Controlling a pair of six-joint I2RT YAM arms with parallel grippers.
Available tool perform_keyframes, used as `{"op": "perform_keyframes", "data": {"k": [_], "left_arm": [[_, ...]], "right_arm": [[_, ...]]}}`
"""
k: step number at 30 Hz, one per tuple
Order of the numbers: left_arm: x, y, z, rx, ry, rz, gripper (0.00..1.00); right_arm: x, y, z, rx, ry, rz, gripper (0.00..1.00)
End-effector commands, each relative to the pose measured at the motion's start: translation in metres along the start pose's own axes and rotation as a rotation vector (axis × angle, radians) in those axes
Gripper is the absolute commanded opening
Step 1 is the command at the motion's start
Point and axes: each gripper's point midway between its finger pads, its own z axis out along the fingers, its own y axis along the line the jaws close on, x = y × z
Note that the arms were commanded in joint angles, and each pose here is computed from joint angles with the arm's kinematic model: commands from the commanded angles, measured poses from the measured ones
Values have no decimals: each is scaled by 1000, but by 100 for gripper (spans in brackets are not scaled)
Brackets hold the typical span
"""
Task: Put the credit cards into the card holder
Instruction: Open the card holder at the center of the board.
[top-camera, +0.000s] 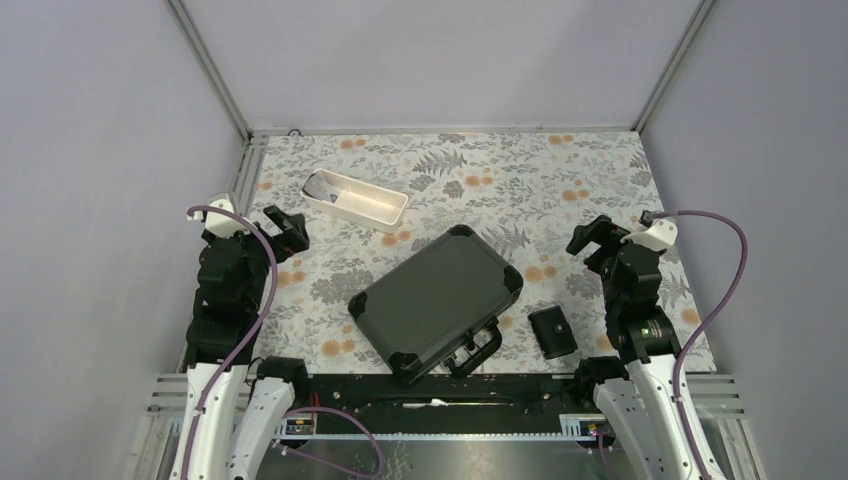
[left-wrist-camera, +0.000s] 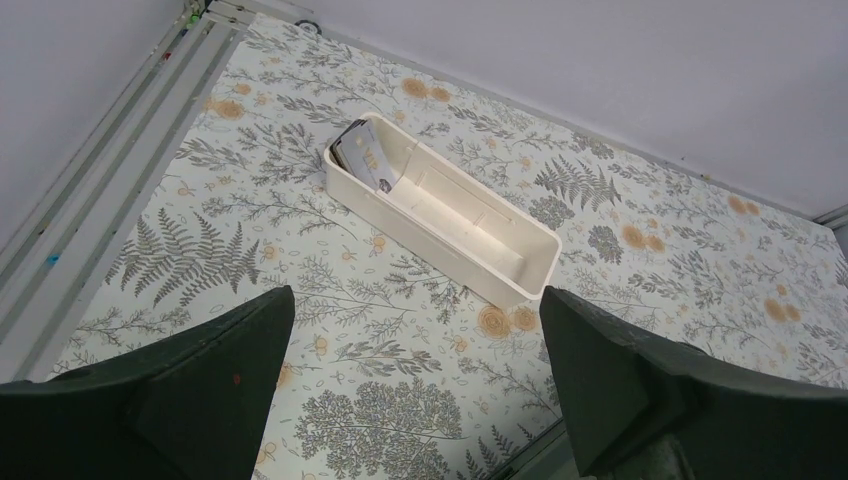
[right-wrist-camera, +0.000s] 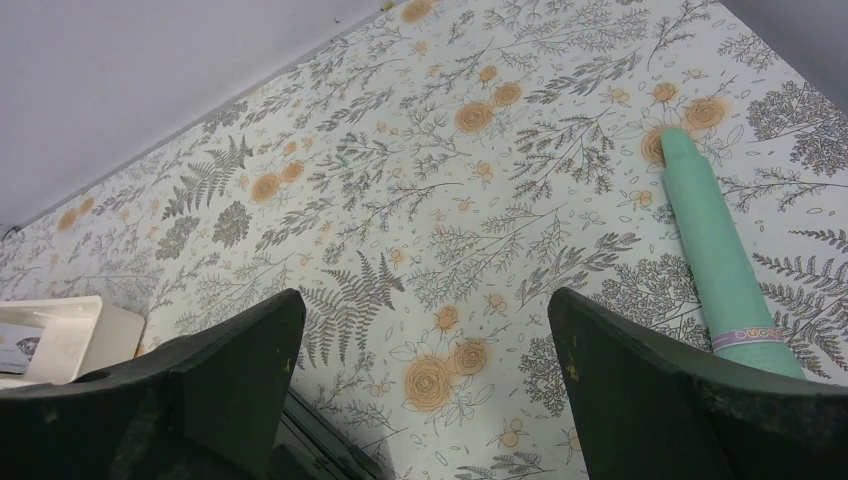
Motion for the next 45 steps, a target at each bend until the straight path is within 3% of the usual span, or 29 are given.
{"op": "perform_keyframes", "data": {"k": [1,9,18,27,40,45], "left_arm": [[-14,-8,3,30,-46,-17,99],[-10,-7,7,20,-20,-15,99],[0,-12,12,44,43,-9,99],[-1,-9,11,31,36,-6,99],[3,-12,14,42,59,-14,99],[4,-12,15,42,63,-15,99]], "right_arm": [[-12,3,2,-3,-45,19,100],[9,6,6,-4,60,37,99],[117,-24,-3,184,522,84,100],[172,-34,-19,275,756,157,98],[217,-49,-42,351,914,188,90],[220,-50,-40,350,945,155,77]]}}
